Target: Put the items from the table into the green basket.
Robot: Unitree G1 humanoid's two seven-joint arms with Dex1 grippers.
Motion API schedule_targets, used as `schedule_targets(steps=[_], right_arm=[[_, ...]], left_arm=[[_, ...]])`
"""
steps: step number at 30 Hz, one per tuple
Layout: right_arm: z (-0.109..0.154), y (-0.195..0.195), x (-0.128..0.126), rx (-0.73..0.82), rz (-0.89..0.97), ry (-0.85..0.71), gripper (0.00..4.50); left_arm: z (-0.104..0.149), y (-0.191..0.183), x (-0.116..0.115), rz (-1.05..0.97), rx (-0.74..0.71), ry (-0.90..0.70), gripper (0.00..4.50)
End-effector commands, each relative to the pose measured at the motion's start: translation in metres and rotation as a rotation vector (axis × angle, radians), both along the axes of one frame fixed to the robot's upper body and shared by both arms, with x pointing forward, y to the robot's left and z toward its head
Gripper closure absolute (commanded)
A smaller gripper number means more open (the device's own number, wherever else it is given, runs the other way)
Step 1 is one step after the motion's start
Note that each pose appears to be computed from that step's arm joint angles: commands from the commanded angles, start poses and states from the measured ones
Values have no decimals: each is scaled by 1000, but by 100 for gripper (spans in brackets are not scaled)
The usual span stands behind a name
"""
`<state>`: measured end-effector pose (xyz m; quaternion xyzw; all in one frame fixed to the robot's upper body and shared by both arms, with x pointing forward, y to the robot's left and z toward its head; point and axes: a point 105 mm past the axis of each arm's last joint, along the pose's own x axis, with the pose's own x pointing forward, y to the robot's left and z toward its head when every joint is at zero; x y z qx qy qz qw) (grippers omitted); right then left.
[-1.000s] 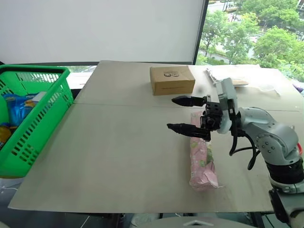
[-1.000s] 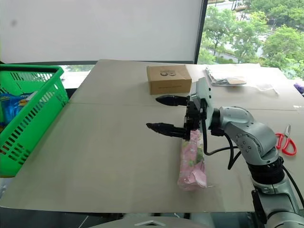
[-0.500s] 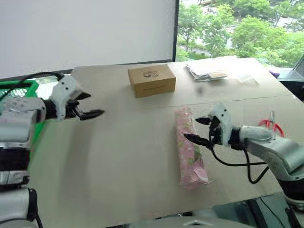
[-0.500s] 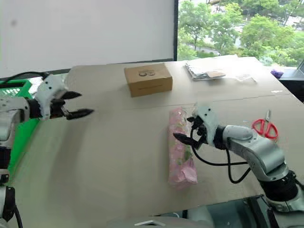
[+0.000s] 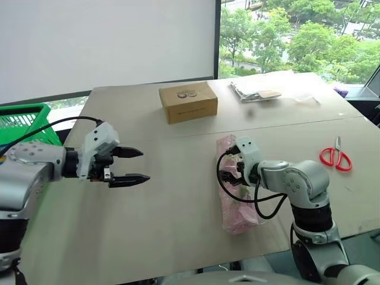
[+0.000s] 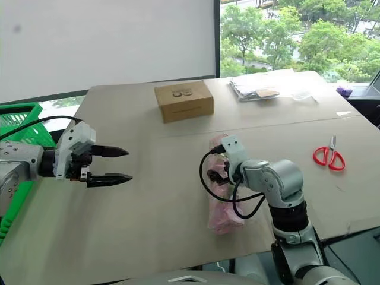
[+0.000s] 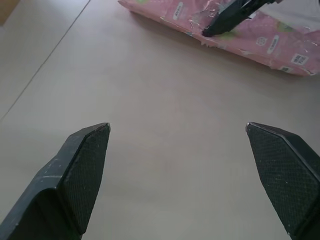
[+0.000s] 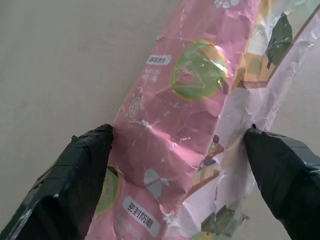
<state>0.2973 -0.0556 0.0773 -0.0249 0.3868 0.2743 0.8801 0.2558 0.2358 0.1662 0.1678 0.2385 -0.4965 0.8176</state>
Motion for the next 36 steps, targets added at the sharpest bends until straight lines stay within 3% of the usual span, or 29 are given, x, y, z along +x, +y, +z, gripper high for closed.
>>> schedule_targets(steps=[1, 9, 11, 13, 16, 19, 24, 30, 36], right_arm=[[-7, -6, 0, -44, -3, 33, 54], [-5, -14, 5, -66, -23, 26, 397], [0, -14, 9, -45, -39, 0, 446], [14, -10, 18, 1, -43, -80, 446], [43, 7, 26, 97, 84, -259, 446], [96, 22, 34, 288, 196, -497, 446], [152, 43, 10, 485, 452, -776, 446], [160, 61, -13, 538, 672, -854, 446], [186, 61, 5, 611, 578, -981, 446]], left_arm=[[15, -6, -4, -10, -14, -51, 0], [21, -12, -7, -14, -84, -53, 0], [19, -13, -7, -14, -96, -47, 0], [19, -13, -4, 0, -121, -60, 0], [37, -20, 11, 64, -332, -128, 0], [45, -33, 20, 94, -547, -127, 0], [50, -57, 30, 118, -817, -78, 0], [75, -75, 27, 49, -1033, -67, 0], [64, -91, 9, -28, -988, 27, 0]])
